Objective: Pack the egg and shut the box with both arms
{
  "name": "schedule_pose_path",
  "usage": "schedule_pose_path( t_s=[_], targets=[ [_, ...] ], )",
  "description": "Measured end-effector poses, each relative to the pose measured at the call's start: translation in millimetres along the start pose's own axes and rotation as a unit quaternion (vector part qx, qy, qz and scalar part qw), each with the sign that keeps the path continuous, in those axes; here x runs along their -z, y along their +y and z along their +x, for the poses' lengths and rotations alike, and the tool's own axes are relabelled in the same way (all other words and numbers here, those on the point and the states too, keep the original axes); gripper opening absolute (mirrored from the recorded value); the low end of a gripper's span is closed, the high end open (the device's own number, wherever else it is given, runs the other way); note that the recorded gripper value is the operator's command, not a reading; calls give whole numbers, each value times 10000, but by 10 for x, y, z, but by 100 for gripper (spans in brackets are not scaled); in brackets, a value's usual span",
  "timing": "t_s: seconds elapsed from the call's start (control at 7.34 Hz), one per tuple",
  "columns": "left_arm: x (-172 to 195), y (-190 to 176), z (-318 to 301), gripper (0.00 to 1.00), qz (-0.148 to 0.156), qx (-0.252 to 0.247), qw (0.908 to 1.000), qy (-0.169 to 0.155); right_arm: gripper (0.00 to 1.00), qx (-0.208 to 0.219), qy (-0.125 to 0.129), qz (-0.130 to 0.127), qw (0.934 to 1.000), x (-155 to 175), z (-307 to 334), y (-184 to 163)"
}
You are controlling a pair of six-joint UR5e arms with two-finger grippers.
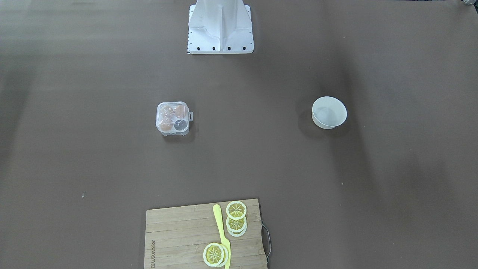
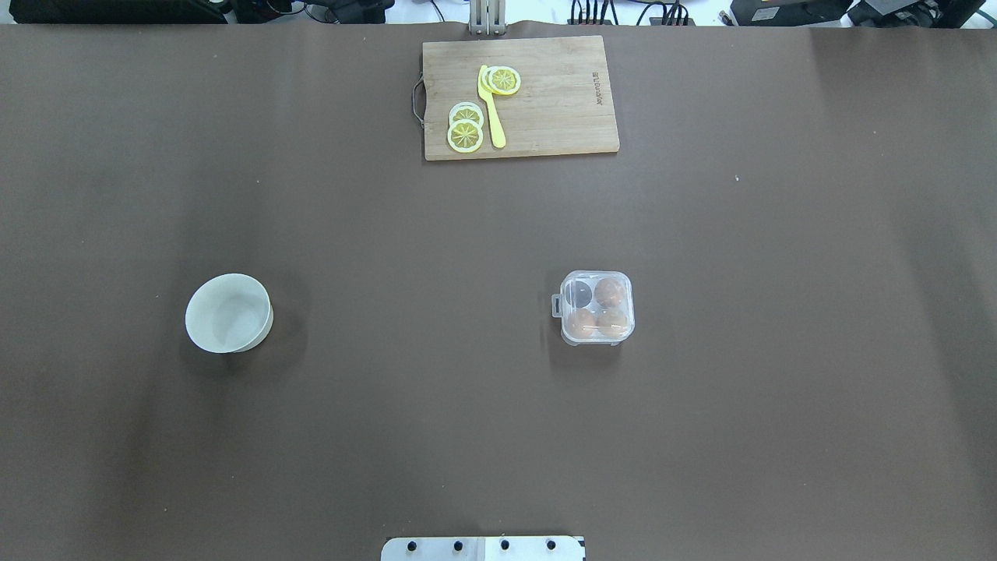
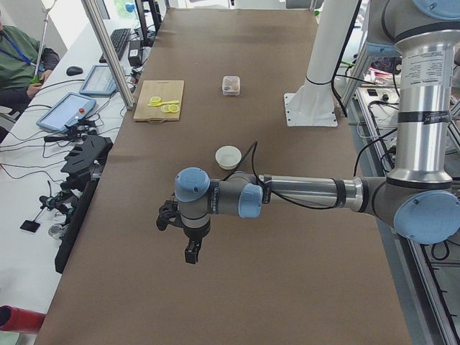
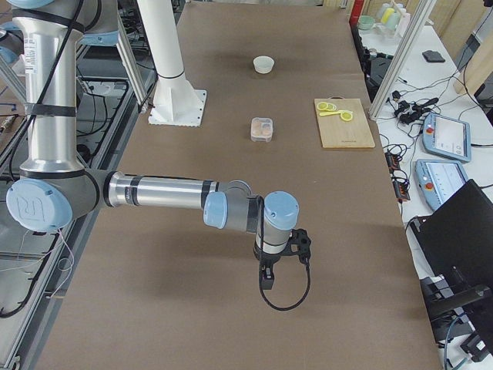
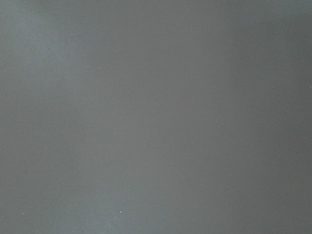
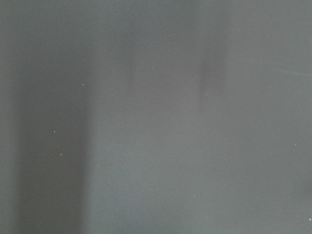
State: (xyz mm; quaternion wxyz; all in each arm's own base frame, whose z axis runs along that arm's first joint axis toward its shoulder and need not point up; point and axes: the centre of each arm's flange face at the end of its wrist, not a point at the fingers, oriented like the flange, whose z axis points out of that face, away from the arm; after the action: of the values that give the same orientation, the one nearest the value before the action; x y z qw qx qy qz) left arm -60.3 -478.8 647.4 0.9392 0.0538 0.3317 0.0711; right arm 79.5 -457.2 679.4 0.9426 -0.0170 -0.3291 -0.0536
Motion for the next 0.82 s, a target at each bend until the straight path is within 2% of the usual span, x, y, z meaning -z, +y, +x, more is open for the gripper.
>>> schedule_pose_path(
  t_s=[0.54,0.82],
  targets=[
    [37,59,33,98,49,-33,10000,3,100,33,-12,28,10000,27,-33,-7],
    [56,54,53,98,72,-53,10000,9,100,19,-125,24,9999,15,-47,4]
  ],
)
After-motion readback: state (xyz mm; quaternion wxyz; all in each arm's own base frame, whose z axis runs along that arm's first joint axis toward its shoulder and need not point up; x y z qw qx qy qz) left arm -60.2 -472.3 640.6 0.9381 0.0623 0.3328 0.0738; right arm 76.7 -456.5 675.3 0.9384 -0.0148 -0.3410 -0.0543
